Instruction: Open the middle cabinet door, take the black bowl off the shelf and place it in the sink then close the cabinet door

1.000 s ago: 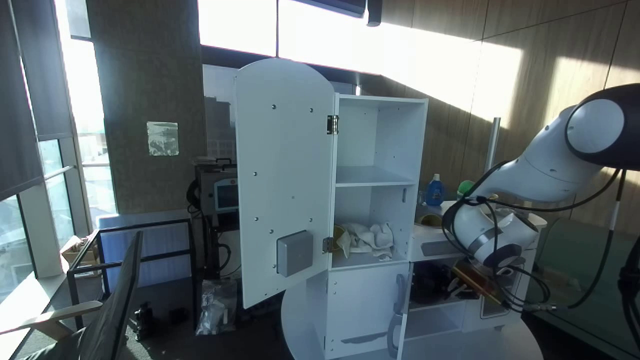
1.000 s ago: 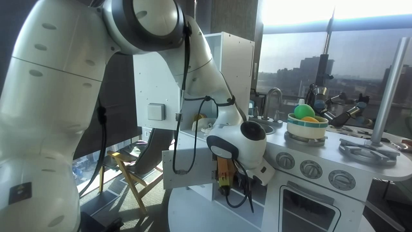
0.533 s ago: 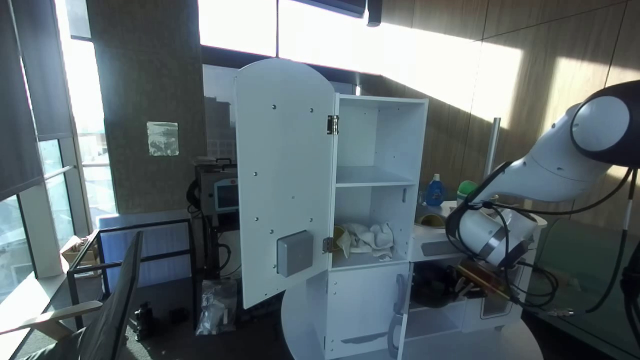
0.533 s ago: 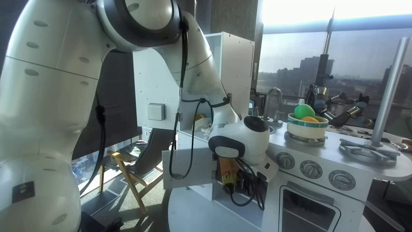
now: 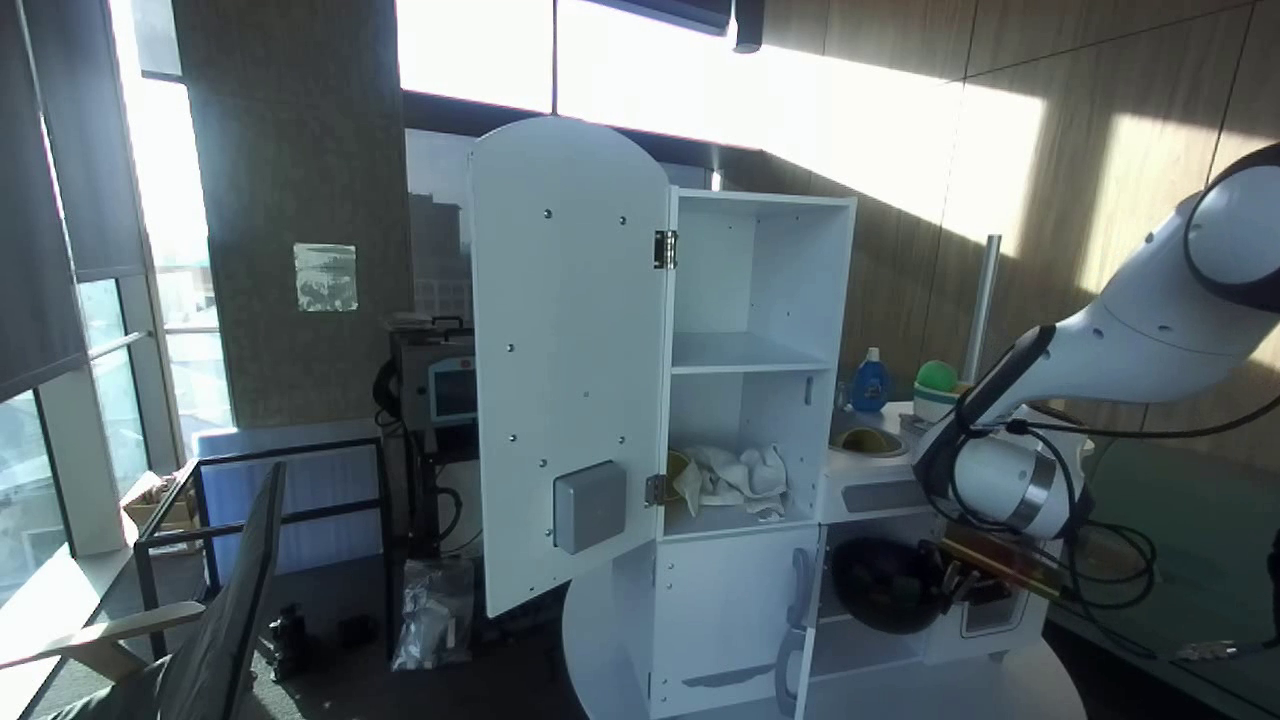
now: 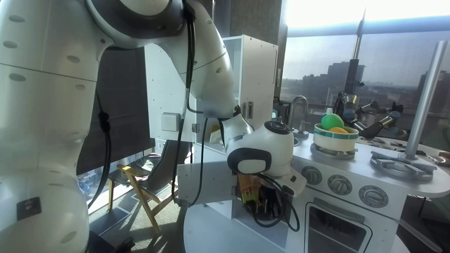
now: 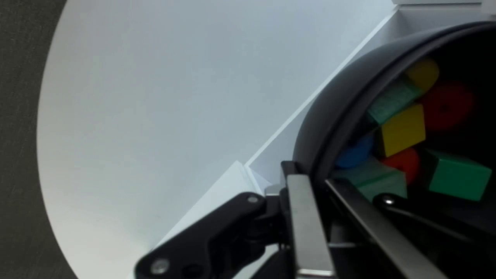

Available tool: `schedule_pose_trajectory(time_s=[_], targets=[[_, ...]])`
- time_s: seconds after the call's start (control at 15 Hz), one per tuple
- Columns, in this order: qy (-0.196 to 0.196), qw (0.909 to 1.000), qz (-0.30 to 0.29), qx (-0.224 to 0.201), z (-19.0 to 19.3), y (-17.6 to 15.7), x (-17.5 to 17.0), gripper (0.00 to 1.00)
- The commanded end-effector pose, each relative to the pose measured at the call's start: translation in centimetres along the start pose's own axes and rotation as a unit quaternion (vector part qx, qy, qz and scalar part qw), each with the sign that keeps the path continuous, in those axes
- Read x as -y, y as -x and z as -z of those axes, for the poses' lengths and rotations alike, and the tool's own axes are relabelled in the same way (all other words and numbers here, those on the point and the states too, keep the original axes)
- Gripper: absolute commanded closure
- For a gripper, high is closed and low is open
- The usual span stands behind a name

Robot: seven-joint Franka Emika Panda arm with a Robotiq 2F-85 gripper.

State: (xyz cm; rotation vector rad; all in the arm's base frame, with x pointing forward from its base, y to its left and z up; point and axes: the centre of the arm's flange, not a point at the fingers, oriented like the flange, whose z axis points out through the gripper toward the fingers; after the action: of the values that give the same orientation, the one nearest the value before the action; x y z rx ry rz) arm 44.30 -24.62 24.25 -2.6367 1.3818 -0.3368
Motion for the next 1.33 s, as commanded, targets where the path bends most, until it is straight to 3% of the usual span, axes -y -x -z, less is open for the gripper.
schedule_pose_trajectory(time_s=[0.0, 0.27, 0.67, 1.27], targets=[[0.032, 0.9990, 0.022, 0.022, 2.8, 1.1, -1.5, 0.96], [0.067, 0.9941, 0.068, 0.052, 4.2, 1.5, -2.2, 0.96], [0.101, 0.9778, 0.133, 0.127, 5.3, 2.3, -2.2, 0.96], [0.099, 0.9636, 0.205, 0.140, 11.3, 5.0, -1.0, 0.97]])
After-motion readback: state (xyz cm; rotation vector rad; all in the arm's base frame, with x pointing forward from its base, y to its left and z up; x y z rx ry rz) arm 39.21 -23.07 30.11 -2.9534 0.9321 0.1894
